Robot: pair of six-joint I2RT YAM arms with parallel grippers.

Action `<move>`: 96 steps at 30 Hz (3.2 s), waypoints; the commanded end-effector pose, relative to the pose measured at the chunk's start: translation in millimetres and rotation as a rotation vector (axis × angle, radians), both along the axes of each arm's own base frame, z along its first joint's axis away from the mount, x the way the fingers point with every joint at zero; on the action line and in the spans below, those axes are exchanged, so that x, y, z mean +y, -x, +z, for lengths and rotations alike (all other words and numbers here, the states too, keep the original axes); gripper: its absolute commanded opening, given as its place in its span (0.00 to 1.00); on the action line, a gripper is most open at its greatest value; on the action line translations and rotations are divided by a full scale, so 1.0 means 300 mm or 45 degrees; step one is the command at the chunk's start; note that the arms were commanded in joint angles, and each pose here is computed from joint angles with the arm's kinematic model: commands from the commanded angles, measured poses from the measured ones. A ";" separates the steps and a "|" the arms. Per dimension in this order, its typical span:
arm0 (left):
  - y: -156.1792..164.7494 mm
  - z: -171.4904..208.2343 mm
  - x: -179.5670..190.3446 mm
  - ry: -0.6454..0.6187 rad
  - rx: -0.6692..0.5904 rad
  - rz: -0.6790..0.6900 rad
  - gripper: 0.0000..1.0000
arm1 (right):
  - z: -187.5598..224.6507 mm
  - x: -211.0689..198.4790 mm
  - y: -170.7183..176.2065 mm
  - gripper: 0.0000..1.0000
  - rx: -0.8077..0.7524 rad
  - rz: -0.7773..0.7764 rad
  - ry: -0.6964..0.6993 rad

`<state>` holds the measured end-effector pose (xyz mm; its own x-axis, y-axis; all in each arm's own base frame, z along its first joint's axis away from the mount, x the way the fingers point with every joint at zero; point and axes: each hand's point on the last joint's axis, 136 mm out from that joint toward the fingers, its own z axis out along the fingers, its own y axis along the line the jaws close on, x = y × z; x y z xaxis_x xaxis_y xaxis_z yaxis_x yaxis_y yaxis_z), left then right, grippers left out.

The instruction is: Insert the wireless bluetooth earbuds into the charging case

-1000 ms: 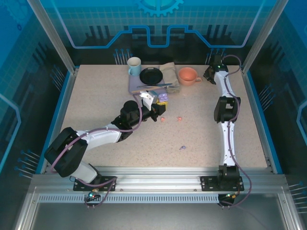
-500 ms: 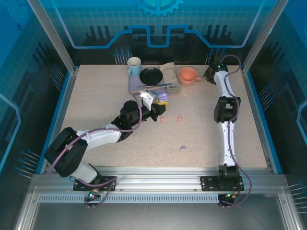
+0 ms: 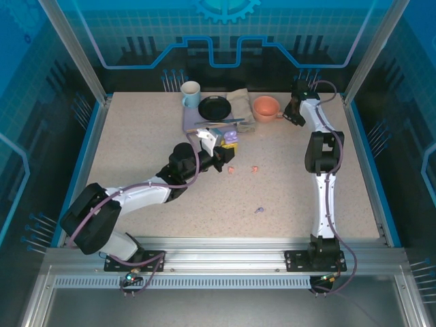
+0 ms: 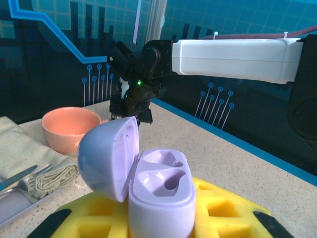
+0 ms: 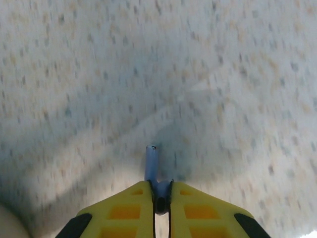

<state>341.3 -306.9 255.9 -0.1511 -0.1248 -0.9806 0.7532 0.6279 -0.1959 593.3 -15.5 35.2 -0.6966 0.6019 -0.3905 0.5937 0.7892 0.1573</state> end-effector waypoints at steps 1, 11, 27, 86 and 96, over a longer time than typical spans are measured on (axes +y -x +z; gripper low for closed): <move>0.030 0.085 0.016 0.062 -0.071 -0.003 0.00 | 0.128 0.008 0.069 0.10 -0.021 -0.031 0.017; 0.083 0.137 0.072 0.049 -0.115 0.025 0.00 | 0.203 -0.003 0.328 0.09 0.010 -0.073 0.000; 0.149 0.080 0.186 -0.011 -0.091 0.138 0.00 | 0.287 0.530 0.931 0.10 0.006 0.417 -0.162; 0.142 0.048 0.157 -0.012 -0.043 0.094 0.00 | 0.039 0.296 1.272 0.61 0.374 0.241 -0.008; 0.133 0.042 0.147 -0.022 -0.042 0.086 0.00 | 0.002 0.326 1.235 0.49 0.429 0.268 -0.026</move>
<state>301.4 -256.2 244.6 -0.1619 -0.0798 -0.9836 0.6856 0.7078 -0.1703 224.1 82.8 36.3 -0.8906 0.4378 -0.1231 0.4392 0.8982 0.0174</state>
